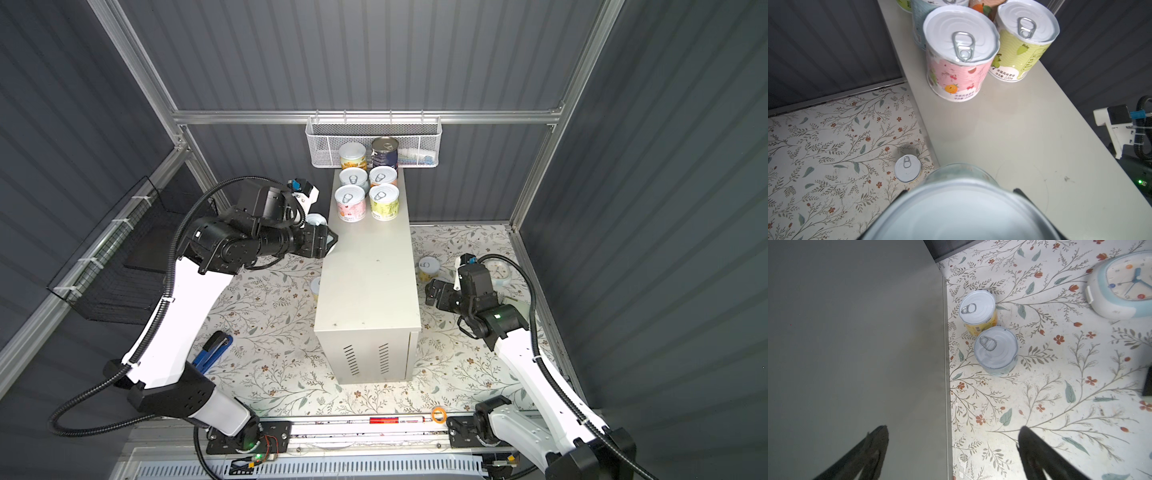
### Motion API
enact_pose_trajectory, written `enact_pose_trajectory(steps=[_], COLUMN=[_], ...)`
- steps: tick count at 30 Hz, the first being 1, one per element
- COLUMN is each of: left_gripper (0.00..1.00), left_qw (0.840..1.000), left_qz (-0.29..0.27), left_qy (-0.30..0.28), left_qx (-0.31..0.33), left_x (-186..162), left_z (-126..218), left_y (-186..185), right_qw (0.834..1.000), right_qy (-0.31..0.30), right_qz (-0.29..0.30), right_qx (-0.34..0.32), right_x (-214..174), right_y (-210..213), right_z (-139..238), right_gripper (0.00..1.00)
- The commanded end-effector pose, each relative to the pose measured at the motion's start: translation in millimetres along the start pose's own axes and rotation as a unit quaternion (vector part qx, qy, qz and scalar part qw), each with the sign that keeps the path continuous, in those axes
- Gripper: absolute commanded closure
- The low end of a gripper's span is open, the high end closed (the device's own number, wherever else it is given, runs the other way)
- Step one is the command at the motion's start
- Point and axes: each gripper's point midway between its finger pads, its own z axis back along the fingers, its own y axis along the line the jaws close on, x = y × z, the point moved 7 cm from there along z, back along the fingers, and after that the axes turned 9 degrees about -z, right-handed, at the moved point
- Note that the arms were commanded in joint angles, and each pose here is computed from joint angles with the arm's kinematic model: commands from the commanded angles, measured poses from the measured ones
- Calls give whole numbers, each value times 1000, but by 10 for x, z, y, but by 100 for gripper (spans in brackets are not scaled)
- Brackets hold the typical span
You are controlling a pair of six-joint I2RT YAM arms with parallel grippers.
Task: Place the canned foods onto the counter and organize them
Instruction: 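Carry the white-lidded can up over the cabinet top toward the pink can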
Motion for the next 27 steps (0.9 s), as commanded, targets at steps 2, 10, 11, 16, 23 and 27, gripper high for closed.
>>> enact_pose_trajectory(steps=[2,10,11,16,23,27], left_gripper=[100,100,100,100,94,65], left_qw=[999,1000,1000,1000,1000,1000], left_qz=[-8,-16,-17,-14,-14,-16], left_qy=[-44,-20,-17,-8,2,3], left_qx=[-6,-5,-3,2,4,3], left_x=[208,262,264,258,265,273], left_z=[28,-283,-314,-446,-552,-585], left_y=[-63,-92,-95,-98,-119,-129], right_qw=[1000,1000,1000,1000,1000,1000], right_qy=[-16,-16,-16,-15,-12,-13], right_qz=[5,10,10,9,6,7], right_qx=[8,3,3,1,2,3], right_x=[81,88,88,91,85,100], right_y=[38,20,15,-5,-27,-27], right_z=[76,81,78,58,17,9], right_gripper=[2,1,1,1,1,1])
